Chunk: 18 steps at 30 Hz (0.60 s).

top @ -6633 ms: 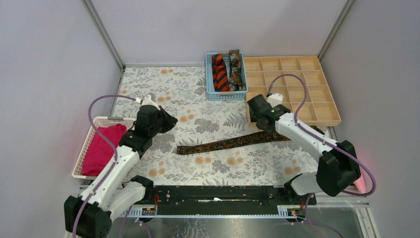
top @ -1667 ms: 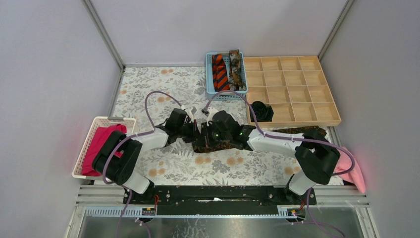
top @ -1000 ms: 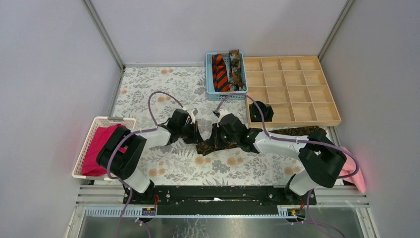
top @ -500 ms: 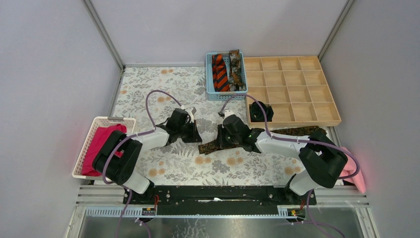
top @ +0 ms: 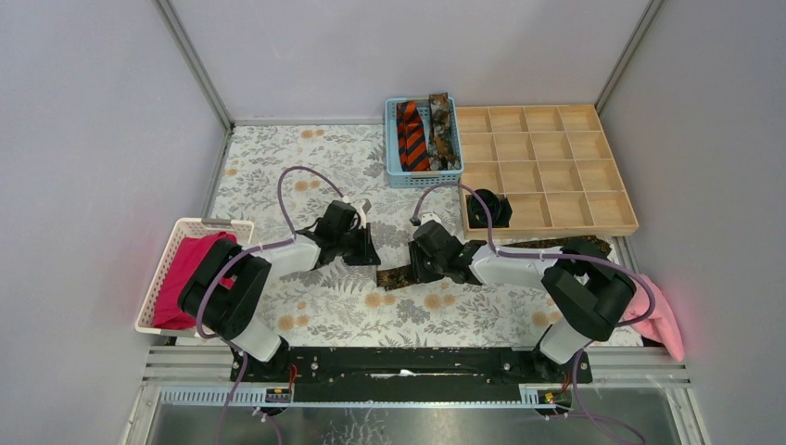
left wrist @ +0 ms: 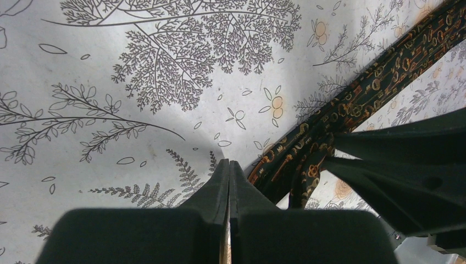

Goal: Roll the ties
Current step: Roll the tie at the center of the board.

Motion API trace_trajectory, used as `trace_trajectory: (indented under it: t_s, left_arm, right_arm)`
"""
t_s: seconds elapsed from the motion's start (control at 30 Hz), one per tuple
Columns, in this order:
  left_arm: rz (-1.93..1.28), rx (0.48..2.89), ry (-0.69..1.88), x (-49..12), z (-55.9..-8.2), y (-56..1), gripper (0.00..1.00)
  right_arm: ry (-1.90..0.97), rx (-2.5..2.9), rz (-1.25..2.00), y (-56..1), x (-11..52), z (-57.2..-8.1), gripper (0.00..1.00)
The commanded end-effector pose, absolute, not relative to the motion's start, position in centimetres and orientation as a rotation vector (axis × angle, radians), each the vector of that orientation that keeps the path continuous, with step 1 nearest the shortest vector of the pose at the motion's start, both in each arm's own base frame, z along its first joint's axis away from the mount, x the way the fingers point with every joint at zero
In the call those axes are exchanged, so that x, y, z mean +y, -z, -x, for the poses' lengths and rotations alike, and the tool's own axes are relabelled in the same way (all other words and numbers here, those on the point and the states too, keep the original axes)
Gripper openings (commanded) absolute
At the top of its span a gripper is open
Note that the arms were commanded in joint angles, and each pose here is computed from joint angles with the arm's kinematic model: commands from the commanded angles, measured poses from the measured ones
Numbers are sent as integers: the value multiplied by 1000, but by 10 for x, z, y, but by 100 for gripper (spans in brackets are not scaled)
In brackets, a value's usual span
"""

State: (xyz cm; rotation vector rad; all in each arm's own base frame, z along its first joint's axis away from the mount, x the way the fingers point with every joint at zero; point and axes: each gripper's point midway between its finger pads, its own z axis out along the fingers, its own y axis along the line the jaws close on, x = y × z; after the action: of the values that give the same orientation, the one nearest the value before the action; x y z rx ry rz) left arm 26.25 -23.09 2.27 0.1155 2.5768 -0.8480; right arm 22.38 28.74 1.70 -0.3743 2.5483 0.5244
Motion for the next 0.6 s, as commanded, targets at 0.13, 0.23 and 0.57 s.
trace_trajectory:
  t_s: [0.13, 0.23, 0.57]
  left_arm:
    - [-137, 2539, 770, -229, -277, -28, 0]
    - [-100, 2562, 731, -225, -278, -24, 0]
    - [-70, 2554, 656, -228, -308, -21, 0]
  right_arm:
    - [-489, 2494, 403, -38, 292, -241, 48]
    - [-518, 2458, 396, -55, 295, -243, 48]
    - [-605, 2395, 439, -100, 292, -207, 29]
